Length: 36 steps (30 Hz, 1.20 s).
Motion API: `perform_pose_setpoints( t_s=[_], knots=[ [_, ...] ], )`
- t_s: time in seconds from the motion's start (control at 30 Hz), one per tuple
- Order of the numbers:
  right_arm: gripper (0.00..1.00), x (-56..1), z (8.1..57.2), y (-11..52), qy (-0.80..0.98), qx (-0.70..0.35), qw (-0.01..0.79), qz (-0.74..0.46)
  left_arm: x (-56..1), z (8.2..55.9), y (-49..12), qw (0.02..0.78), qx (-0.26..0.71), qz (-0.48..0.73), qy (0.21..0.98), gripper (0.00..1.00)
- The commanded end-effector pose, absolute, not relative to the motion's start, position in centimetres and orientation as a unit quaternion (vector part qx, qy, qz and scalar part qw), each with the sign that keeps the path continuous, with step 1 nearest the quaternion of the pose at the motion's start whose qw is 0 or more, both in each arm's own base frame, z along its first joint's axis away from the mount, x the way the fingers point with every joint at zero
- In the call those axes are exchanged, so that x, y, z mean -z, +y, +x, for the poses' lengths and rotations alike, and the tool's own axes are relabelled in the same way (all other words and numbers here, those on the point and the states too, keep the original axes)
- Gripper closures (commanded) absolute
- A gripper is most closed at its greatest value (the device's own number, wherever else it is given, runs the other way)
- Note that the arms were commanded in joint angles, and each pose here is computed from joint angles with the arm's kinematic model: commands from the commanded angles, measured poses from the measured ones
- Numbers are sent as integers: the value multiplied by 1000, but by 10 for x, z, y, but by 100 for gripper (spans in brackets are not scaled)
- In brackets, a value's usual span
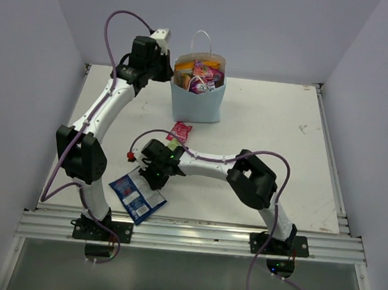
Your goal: Place the snacks into the paper bag
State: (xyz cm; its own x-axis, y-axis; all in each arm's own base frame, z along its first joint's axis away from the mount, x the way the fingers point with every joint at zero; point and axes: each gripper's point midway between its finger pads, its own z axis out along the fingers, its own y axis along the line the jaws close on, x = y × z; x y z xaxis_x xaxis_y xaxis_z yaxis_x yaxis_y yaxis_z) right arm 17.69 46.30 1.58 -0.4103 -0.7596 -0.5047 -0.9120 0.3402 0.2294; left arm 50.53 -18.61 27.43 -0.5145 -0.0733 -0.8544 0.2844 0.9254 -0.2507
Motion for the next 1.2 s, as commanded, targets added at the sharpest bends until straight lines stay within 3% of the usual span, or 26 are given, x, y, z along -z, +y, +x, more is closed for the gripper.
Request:
perform_pose_setpoints(
  t_s=[0.0, 0.1, 0.23, 0.3, 0.43, 0.67, 0.7, 0.77, 0.8, 0.9, 1.07, 1.17],
  knots=[
    [100, 36, 172, 424, 829, -165, 114, -522, -302, 499, -184, 517, 185, 73, 832, 100],
    [55, 18, 177, 428, 825, -173, 137, -520, -301, 498, -185, 516, 186, 74, 833, 100],
    [34, -1, 173, 432, 814, -194, 148, -527, -300, 497, -184, 514, 186, 77, 834, 100],
    [28, -2, 169, 432, 810, -193, 149, -534, -301, 496, -184, 515, 184, 79, 833, 100],
    [25, 21, 163, 427, 800, -166, 130, -562, -303, 495, -183, 519, 181, 82, 832, 100],
    [31, 65, 165, 403, 801, -65, 127, -581, -307, 497, -178, 524, 178, 78, 829, 100],
    [42, 66, 167, 401, 803, -56, 131, -579, -307, 497, -178, 524, 178, 79, 829, 100],
    [53, 73, 171, 394, 808, -36, 133, -573, -307, 498, -177, 525, 178, 78, 829, 100],
    [72, 77, 172, 391, 810, -29, 131, -571, -306, 498, -177, 524, 177, 78, 829, 100],
    [100, 87, 173, 382, 815, -9, 121, -566, -304, 499, -178, 522, 179, 79, 831, 100],
    [100, 36, 194, 382, 821, 9, 181, -541, -305, 499, -178, 523, 181, 80, 829, 100],
    [100, -49, 225, 382, 840, -15, 263, -475, -308, 499, -178, 524, 180, 81, 828, 100]
  ],
)
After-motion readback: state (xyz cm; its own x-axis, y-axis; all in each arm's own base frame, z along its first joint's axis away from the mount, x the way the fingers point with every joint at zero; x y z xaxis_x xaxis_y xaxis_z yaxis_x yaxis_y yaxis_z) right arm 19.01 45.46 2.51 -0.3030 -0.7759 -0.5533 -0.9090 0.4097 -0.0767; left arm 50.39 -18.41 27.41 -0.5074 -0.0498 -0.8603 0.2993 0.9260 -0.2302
